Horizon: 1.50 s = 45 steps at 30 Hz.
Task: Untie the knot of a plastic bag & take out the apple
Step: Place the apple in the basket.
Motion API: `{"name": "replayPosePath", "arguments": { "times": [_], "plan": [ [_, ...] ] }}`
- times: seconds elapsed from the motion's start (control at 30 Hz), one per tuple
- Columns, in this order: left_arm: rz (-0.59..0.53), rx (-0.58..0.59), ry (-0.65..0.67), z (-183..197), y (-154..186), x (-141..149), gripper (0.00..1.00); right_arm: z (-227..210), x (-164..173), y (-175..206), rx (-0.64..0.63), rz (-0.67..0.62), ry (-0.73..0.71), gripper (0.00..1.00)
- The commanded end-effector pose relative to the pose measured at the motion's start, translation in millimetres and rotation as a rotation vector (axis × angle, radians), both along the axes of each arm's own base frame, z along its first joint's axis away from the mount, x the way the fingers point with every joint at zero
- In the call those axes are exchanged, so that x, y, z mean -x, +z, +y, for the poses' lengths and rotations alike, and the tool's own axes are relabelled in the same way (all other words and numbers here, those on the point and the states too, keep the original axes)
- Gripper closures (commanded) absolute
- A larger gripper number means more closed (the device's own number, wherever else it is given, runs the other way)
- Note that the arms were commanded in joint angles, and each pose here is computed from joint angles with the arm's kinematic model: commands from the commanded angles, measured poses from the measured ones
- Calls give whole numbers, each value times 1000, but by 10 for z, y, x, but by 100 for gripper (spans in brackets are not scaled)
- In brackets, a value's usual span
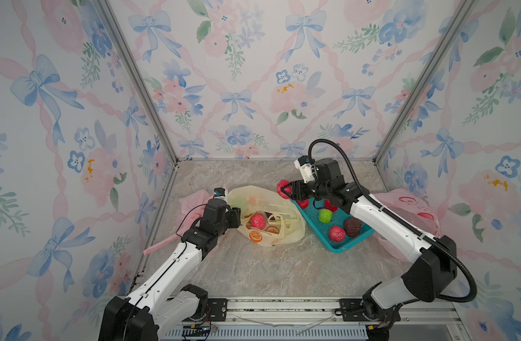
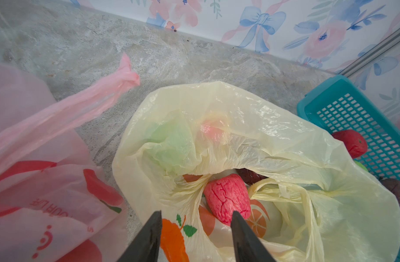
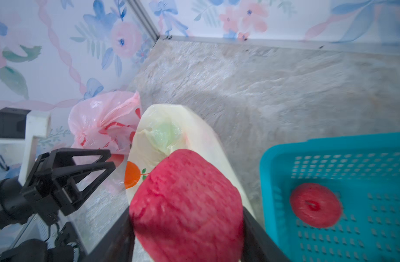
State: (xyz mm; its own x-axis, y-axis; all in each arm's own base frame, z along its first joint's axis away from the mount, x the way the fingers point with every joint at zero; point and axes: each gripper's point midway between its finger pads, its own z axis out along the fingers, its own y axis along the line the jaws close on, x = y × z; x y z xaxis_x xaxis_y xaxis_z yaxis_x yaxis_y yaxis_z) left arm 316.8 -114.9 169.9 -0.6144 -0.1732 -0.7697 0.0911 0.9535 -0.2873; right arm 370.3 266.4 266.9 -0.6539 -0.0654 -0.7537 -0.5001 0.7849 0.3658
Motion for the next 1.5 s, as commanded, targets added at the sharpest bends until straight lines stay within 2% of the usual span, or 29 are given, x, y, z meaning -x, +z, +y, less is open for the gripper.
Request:
{"name": "replayPosePath", "arguments": {
  "times": [0.0, 0.1, 0.3, 0.6, 0.63, 0.77, 0.87, 1.07, 1.2, 1.3, 1.47],
  "plan": [
    [35, -1, -48, -91, -30, 19, 49, -512, -217, -135, 182, -32, -148, 56],
    [60, 0, -68, -155, -104, 33, 48, -888, -360, -423, 327, 3, -244, 56],
    [115, -12, -83, -232, -234, 61, 46, -1248, -563, -900, 429, 82, -326, 56],
    [239, -48, -121, -411, -621, 96, 38, -1401, -729, -1454, 566, 172, -352, 56],
    [222, -37, -125, -462, -528, 26, 38, -1409, -749, -1499, 571, 179, -353, 56],
    [224, -52, -137, -567, -531, -68, 35, -1384, -788, -1664, 584, 217, -338, 56],
    [224, -63, -160, -665, -537, -130, 34, -1352, -777, -1727, 578, 236, -323, 52],
    [273, -88, -210, -848, -716, -156, 32, -1336, -729, -1754, 570, 253, -299, 39],
    [309, -84, -190, -846, -826, -132, 32, -1327, -700, -1747, 556, 263, -287, 30],
    [322, -88, -166, -824, -834, -104, 32, -1293, -669, -1651, 521, 252, -272, 18],
    [339, -125, -140, -794, -900, -126, 27, -1236, -590, -1298, 406, 196, -269, 15]
  ]
}}
